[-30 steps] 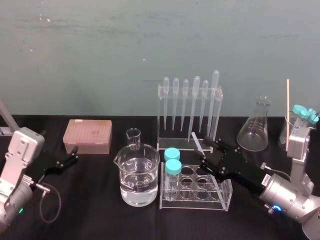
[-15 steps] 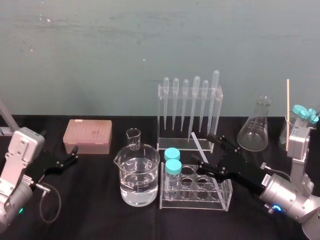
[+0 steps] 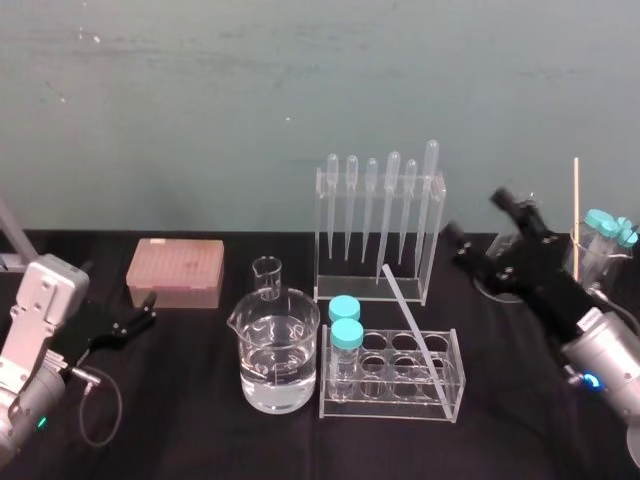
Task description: Pick up the stirring rod with one hand, then place it down.
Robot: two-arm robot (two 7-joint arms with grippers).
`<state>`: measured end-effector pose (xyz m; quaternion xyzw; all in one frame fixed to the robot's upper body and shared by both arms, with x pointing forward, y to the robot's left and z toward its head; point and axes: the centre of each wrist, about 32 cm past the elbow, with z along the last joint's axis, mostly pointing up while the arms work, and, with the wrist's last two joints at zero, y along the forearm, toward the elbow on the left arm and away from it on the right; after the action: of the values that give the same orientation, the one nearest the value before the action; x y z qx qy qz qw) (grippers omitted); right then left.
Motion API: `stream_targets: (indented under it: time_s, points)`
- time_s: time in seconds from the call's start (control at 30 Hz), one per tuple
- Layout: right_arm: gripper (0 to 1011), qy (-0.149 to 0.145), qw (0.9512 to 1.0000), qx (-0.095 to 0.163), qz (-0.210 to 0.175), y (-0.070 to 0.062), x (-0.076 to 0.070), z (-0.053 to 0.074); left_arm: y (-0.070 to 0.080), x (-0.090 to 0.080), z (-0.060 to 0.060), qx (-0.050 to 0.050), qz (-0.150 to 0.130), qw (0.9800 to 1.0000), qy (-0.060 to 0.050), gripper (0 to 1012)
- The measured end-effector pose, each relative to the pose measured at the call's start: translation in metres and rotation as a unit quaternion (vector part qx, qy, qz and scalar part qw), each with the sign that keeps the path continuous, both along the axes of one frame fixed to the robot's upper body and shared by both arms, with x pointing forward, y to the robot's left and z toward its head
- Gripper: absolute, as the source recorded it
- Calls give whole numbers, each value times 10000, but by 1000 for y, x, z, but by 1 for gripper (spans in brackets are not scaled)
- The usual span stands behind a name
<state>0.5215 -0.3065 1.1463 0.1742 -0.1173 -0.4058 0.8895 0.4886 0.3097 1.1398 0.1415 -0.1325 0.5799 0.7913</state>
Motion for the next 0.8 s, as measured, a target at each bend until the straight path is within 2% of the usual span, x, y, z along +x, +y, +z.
stream_targets:
  time_s: [0.13, 0.17, 0.2, 0.23, 0.3, 0.33, 0.47, 0.8]
  points:
    - [1003, 294, 9966, 82, -760, -10, -8, 0, 0, 0, 0, 0, 0, 10000, 0, 1000]
    - [1003, 529, 9928, 58, -1078, -15, -11, -2, 0, 0, 0, 0, 0, 10000, 0, 1000]
    - [1003, 650, 9908, 27, -1190, -17, -12, -2, 0, 0, 0, 0, 0, 10000, 1, 1000]
    - [1003, 866, 9865, -36, -1386, -20, -15, -4, 0, 0, 0, 0, 0, 10000, 1, 1000]
    - [1003, 1106, 9817, -120, -1546, -23, -18, -6, 0, 0, 0, 0, 0, 10000, 0, 1000]
    - [1003, 1328, 9773, -199, -1642, -25, -21, -9, 0, 0, 0, 0, 0, 10000, 0, 1000]
    - [1003, 1797, 9680, -384, -1707, -25, -25, -14, 0, 0, 0, 0, 0, 10000, 0, 1000]
    - [1003, 1697, 9700, -355, -1705, -25, -24, -13, 0, 0, 0, 0, 0, 10000, 1, 1000]
